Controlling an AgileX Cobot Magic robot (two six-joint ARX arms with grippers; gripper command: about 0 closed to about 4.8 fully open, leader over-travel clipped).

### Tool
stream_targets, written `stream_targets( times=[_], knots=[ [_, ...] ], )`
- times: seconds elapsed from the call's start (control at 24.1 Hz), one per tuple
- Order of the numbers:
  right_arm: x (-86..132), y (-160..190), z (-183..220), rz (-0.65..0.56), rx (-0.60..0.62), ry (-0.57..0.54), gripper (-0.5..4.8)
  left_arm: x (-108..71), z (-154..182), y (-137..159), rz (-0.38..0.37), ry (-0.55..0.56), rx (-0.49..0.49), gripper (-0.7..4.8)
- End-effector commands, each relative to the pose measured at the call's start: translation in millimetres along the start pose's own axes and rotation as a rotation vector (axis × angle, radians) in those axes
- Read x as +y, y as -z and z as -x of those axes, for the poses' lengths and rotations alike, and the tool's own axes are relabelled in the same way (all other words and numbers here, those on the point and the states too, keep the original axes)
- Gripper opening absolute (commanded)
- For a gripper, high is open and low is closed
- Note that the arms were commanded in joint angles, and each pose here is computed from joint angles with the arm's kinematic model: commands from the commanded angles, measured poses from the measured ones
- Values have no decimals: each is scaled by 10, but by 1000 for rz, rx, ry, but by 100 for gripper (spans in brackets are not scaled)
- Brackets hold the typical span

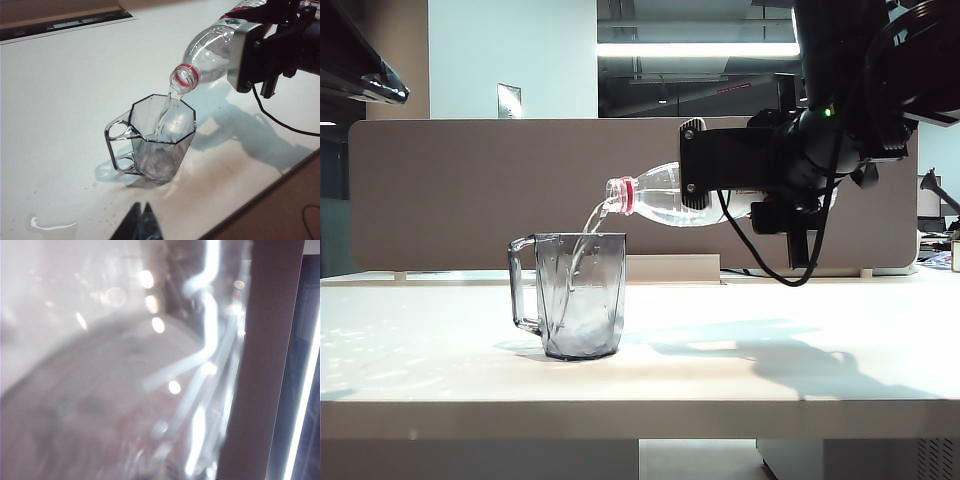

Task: Pick up the mineral water bottle on the table and pour water into the mug until it's half full.

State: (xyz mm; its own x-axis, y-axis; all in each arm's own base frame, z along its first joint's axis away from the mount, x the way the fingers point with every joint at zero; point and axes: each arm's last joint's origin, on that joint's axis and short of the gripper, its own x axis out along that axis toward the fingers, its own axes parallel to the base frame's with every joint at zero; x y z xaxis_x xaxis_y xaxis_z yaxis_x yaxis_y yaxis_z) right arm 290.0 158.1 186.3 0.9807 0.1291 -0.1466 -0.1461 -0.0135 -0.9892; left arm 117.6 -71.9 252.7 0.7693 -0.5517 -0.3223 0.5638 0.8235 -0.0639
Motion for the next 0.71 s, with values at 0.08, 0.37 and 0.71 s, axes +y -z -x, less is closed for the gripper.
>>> stream_targets(
  times=[0.08,0.37,0.71],
  knots=[
    [-120,-9,8,-22,-1,68,202,-4,5,-21,-6,5,-16,-4],
    [-198,-22,-16,6,6,96,202,-4,5,-22,-5,6,-16,-4],
    [-323,-47,-55,-10,4,133,202,-4,5,-21,-6,5,-16,-4]
  ],
)
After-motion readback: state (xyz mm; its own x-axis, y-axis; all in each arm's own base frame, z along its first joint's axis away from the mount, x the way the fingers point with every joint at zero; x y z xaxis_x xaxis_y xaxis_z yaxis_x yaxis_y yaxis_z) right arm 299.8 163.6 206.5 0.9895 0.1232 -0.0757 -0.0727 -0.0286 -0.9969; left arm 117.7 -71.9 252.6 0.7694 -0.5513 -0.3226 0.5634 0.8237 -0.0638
